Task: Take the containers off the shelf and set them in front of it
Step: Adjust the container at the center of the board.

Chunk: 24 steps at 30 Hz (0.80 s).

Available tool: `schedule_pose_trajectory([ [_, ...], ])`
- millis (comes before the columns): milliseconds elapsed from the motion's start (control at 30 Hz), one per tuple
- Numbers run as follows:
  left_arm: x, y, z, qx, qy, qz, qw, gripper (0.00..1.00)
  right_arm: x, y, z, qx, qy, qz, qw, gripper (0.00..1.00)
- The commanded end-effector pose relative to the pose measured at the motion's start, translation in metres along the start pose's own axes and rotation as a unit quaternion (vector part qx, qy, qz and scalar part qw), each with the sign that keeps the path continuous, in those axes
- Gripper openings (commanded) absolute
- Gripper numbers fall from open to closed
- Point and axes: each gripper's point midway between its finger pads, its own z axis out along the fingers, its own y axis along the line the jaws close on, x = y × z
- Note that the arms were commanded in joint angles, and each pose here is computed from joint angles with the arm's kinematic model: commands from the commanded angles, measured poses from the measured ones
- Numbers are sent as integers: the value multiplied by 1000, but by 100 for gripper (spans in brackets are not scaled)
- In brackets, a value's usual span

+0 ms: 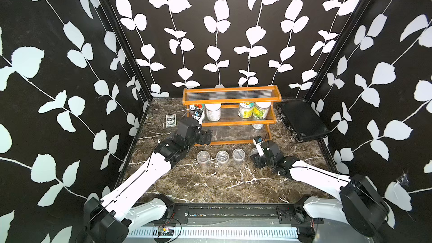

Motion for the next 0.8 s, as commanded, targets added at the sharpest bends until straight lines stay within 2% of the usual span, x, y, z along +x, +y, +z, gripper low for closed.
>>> schedule_pose_trajectory([
  [0,-19,14,-12,-13,-26,-13,999,98,5,1,5,5,-7,11,1000,67],
  [167,-29,29,-11,-23,-31,-17,999,98,9,1,3,7,-8,18,1000,74],
  [267,-35,38,-9,-20,-37,-29,999,98,7,3,0,0,-12,26,1000,83],
  [367,-41,41,-6,-12,-37,-29,999,98,-6,2,-11,3,-26,27,999,99],
  [767,-49,41,16,10,-39,-28,999,99,-70,-26,-87,33,-87,38,995,100],
])
